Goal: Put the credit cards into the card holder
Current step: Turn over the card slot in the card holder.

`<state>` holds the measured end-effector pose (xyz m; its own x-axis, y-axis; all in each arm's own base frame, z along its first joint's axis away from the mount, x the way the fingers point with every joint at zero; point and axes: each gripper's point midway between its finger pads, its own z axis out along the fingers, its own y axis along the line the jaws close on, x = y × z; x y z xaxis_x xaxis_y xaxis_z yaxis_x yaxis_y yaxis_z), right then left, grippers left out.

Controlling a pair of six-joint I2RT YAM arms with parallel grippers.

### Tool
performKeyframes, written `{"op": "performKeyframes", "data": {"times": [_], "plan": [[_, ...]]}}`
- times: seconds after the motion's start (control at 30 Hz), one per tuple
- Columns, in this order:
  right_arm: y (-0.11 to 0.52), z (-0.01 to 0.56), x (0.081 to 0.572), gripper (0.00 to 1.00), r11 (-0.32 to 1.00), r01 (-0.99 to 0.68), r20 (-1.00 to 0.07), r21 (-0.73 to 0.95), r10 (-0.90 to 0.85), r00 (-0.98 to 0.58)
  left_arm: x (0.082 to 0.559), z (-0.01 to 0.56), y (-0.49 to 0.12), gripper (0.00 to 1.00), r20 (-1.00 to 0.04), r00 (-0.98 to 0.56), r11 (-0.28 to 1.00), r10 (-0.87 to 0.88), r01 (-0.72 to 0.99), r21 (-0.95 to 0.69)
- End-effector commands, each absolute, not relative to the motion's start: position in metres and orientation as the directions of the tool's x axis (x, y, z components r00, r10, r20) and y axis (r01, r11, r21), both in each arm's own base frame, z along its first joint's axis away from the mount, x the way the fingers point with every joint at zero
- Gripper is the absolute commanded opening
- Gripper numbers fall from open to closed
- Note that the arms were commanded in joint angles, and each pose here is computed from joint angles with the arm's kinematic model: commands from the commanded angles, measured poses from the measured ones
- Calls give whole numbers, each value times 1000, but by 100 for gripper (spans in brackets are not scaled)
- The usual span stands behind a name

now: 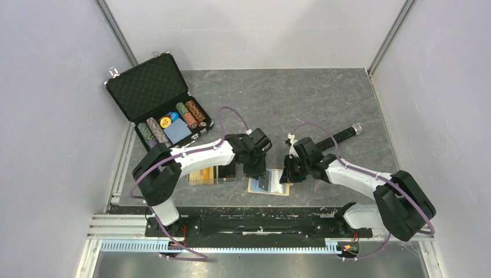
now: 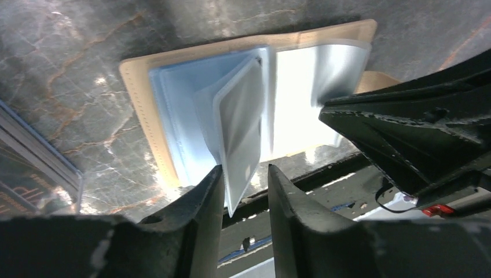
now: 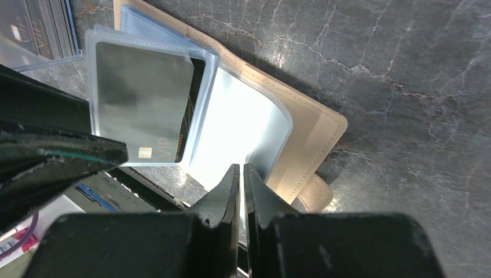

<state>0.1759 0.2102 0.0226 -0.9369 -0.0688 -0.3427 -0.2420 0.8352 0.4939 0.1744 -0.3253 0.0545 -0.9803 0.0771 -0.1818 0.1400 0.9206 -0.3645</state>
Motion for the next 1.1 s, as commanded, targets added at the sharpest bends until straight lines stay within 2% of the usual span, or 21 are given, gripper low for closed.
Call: {"op": "performKeyframes", "data": {"times": [0.0, 0.23, 0.53, 0.83, 1.07], "plan": [[214, 46, 191, 7, 830, -289, -421, 477, -73, -904, 176, 70, -347, 41, -215, -970, 897, 117, 196, -396], [214, 55, 196, 7, 836, -287, -443, 468, -59, -895, 172, 78, -369, 43, -217, -969, 856, 116, 209, -473], [191, 83, 217, 6, 887, -234, -541, 397, 20, -841, 164, 73, -396, 45, -185, -977, 793, 109, 198, -577], [184, 94, 222, 7, 886, -227, -572, 404, 51, -819, 156, 64, -413, 54, -152, -982, 751, 115, 186, -634], [188, 97, 221, 8, 875, -249, -574, 415, 40, -818, 164, 97, -418, 58, -253, -965, 656, 74, 238, -716]]}}
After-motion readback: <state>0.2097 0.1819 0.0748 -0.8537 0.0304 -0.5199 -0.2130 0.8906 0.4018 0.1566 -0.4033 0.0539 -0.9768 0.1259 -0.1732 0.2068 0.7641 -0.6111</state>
